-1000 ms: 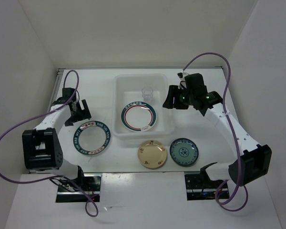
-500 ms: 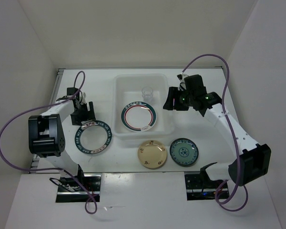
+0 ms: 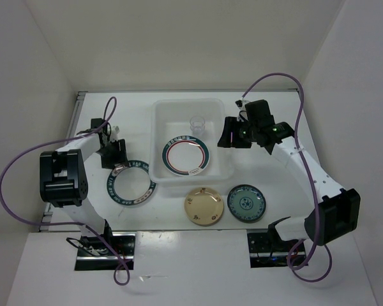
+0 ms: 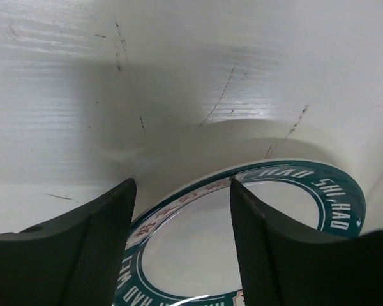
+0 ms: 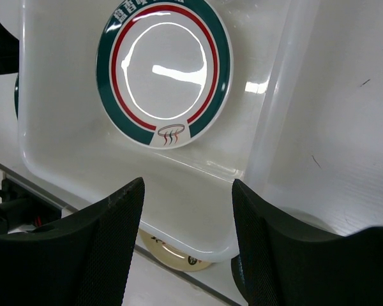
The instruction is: Place the mixed dishes into the plastic bin
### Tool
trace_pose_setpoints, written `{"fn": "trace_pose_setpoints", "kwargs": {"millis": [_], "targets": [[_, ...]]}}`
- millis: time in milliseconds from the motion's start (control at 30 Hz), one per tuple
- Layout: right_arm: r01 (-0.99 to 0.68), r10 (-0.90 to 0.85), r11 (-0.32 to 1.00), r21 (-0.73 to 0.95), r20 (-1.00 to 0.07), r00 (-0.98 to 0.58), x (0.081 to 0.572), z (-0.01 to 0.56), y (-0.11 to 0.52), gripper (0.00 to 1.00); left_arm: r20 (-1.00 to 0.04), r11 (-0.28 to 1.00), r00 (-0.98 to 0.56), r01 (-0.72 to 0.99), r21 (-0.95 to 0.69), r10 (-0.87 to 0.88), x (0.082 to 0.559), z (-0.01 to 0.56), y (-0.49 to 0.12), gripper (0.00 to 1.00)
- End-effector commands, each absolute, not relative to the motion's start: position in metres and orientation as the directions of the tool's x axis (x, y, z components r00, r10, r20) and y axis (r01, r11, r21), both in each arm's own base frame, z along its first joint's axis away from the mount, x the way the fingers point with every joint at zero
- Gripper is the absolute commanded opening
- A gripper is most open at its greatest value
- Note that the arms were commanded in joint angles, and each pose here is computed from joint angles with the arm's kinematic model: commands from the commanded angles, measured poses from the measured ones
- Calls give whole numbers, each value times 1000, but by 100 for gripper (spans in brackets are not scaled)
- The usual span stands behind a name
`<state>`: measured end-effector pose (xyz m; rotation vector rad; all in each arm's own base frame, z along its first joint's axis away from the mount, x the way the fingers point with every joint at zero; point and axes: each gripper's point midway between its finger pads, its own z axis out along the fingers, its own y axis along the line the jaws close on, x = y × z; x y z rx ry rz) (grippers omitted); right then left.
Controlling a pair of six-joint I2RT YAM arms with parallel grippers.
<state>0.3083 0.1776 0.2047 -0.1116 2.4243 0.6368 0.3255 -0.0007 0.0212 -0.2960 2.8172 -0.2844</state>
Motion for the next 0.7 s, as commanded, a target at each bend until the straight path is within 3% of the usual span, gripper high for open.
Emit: {"fn": "trace_pose_setpoints", "kwargs": {"millis": [0, 100, 133, 167, 667], "targets": [[-242, 60, 879, 412, -599, -799, 311, 205, 177, 63, -255, 962, -944, -150, -230, -209, 326, 22, -2, 66], [-238, 62, 883, 406, -601, -797, 312, 204, 176, 63, -256, 963, -944, -153, -221, -209, 325, 22, 0, 51], [-238, 62, 883, 406, -601, -797, 312, 204, 176, 63, -256, 963, -944, -153, -221, -209, 325, 22, 0, 37], [-238, 62, 883, 406, -601, -797, 312, 204, 176, 63, -257, 965, -944, -156, -212, -209, 325, 21, 1, 34], [-213, 78, 898, 386, -613, -786, 318, 204, 171, 65, -277, 963, -936, -158, -219, -217, 328, 23, 4, 28]]}}
